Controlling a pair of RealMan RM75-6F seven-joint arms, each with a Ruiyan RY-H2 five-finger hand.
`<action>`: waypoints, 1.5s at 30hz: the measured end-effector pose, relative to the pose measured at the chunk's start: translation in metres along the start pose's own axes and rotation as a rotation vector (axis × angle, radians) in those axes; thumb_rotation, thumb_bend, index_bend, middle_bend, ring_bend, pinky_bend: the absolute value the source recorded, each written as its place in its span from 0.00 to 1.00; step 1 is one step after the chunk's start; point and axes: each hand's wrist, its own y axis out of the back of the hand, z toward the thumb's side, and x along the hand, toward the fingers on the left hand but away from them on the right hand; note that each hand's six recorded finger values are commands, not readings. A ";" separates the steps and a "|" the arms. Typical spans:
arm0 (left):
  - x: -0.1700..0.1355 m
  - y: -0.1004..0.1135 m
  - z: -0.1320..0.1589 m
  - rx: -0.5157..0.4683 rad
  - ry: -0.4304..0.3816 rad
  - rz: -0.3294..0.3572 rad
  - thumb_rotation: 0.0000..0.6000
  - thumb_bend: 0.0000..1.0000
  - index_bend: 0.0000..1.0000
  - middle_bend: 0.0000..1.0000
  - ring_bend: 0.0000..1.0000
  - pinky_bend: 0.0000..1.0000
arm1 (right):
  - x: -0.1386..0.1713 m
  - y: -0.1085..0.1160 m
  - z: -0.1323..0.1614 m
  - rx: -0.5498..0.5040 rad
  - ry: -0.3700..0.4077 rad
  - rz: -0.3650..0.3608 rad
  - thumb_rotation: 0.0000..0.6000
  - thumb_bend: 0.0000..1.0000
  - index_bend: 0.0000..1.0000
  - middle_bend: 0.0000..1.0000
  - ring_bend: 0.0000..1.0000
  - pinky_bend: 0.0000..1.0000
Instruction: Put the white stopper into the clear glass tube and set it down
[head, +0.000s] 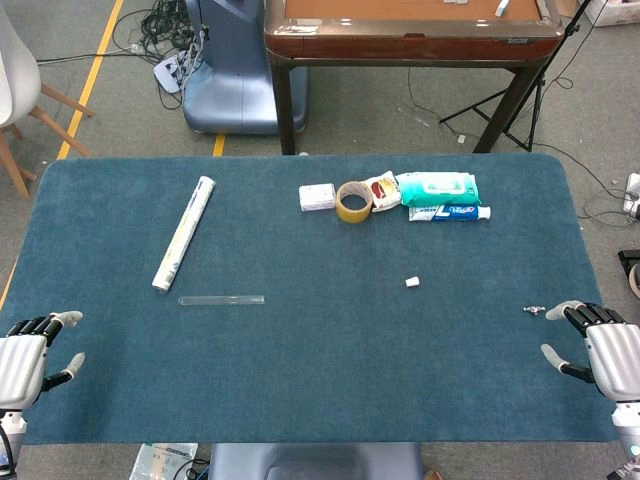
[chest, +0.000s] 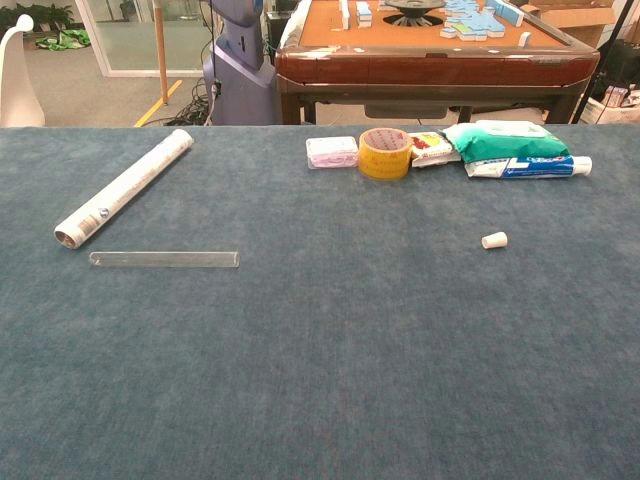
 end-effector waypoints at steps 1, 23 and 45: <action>0.000 0.000 0.000 0.001 0.000 -0.002 1.00 0.23 0.32 0.38 0.34 0.31 | 0.000 0.000 0.000 0.000 0.000 0.001 1.00 0.21 0.41 0.38 0.33 0.39; 0.037 -0.007 0.017 -0.001 -0.091 -0.047 1.00 0.23 0.32 0.38 0.35 0.31 | -0.010 0.033 -0.013 0.036 -0.055 -0.079 1.00 0.21 0.41 0.38 0.33 0.39; 0.133 -0.053 0.091 0.079 -0.229 -0.226 1.00 0.23 0.32 0.83 0.85 0.90 | -0.021 0.034 -0.027 0.062 -0.113 -0.039 1.00 0.21 0.41 0.38 0.33 0.39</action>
